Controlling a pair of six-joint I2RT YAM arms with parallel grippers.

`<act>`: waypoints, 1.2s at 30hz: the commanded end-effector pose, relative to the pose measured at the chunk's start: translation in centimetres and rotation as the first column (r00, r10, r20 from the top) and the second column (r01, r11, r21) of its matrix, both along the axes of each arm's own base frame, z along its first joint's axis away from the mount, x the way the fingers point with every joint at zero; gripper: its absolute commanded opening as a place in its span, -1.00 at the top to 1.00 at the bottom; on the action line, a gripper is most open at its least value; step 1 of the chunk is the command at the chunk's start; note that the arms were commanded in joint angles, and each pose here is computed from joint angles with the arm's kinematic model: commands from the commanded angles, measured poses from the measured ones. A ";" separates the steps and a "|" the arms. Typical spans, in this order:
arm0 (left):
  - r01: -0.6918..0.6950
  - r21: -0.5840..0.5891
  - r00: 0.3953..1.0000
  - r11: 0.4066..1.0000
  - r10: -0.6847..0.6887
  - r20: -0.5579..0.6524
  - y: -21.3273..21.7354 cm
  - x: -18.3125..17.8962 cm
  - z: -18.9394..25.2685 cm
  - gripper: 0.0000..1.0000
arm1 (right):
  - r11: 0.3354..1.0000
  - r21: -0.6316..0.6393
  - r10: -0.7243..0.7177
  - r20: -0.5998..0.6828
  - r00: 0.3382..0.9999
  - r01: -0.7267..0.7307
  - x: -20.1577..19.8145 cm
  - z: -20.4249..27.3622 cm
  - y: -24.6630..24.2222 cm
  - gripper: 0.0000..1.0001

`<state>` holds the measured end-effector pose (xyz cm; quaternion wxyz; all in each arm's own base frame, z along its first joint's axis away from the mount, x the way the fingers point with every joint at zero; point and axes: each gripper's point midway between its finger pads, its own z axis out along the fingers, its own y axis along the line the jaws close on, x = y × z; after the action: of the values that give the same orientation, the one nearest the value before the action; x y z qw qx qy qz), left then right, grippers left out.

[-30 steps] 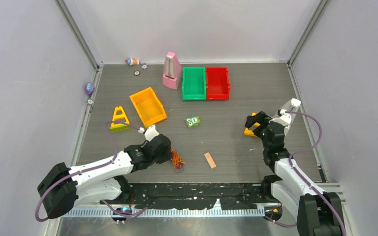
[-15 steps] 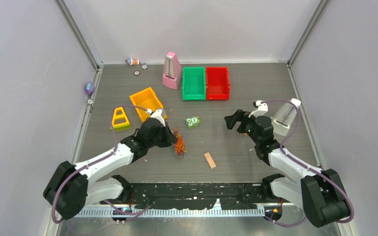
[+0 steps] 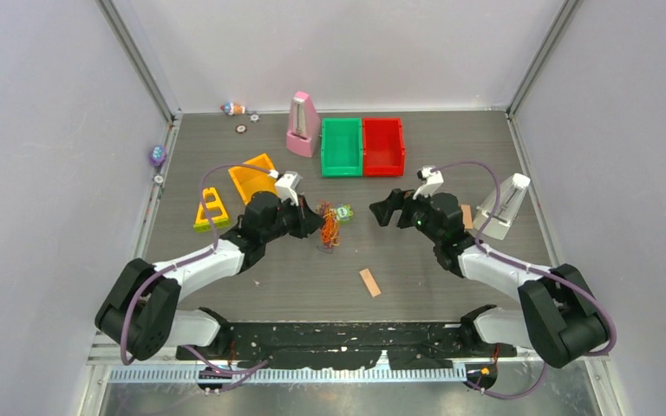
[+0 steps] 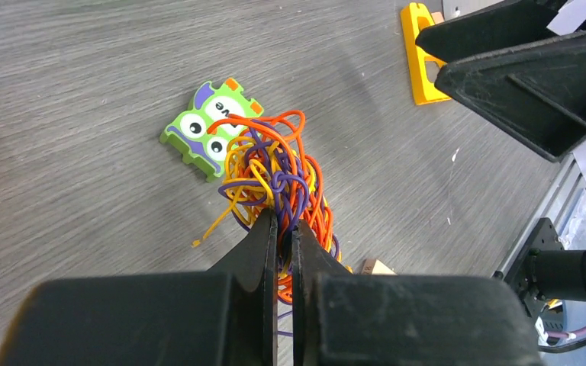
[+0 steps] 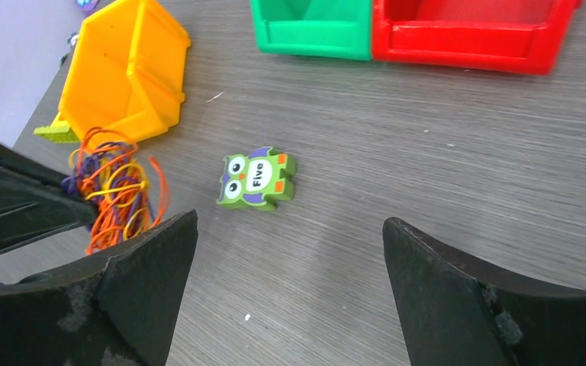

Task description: Untangle the cables

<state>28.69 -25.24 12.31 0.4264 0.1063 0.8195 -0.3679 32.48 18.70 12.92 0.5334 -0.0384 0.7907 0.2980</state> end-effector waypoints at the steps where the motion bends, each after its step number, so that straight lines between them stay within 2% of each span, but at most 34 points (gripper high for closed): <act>1: 0.017 -0.041 0.997 0.999 -0.014 0.075 -0.5 1.2 0.9 1.00 | 0.996 0.023 0.086 0.094 0.992 -0.088 0.2 1.3 2.4 -0.89; 11: -0.008 -0.017 0.998 1.000 0.009 0.066 0.0 1.4 0.7 1.00 | 0.971 0.016 0.236 0.092 0.967 -0.238 -1.3 1.0 5.0 -0.55; 17: 0.053 -0.090 0.993 0.995 -0.043 0.110 -0.7 0.7 2.1 1.00 | 0.905 0.065 0.411 0.117 0.904 -0.420 -3.2 1.6 8.1 -0.52; 25: 0.138 -0.175 0.975 0.975 -0.103 0.197 -1.4 -0.8 4.6 1.00 | 0.818 0.026 0.565 0.155 0.811 -0.575 -5.7 2.2 11.7 -0.48; 28: 0.166 -0.191 0.968 0.967 -0.123 0.219 -1.5 -1.3 5.1 1.00 | 0.797 0.021 0.593 0.163 0.789 -0.604 -6.3 2.5 12.6 -0.36; 31: 0.192 -0.206 0.962 0.959 -0.143 0.232 -1.8 -1.7 5.5 1.00 | 0.789 0.016 0.605 0.153 0.781 -0.614 -6.4 2.3 13.1 -0.08; 34: 0.216 -0.216 0.957 0.952 -0.163 0.239 -2.1 -1.9 5.8 1.00 | 0.797 0.013 0.596 0.149 0.789 -0.604 -6.1 2.3 13.2 0.02; 35: 0.223 -0.219 0.956 0.950 -0.169 0.241 -2.1 -2.0 5.8 1.00 | 0.800 0.012 0.592 0.143 0.793 -0.600 -6.0 2.3 13.2 0.24; 36: 0.222 -0.218 0.956 0.950 -0.167 0.243 -2.1 -2.0 5.8 1.00 | 0.813 0.007 0.575 0.142 0.806 -0.582 -5.7 2.3 13.0 0.36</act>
<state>26.86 -26.84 15.14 0.4554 0.1542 0.7449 -0.4626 25.73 31.11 13.23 0.4410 -0.2788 0.7140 0.4670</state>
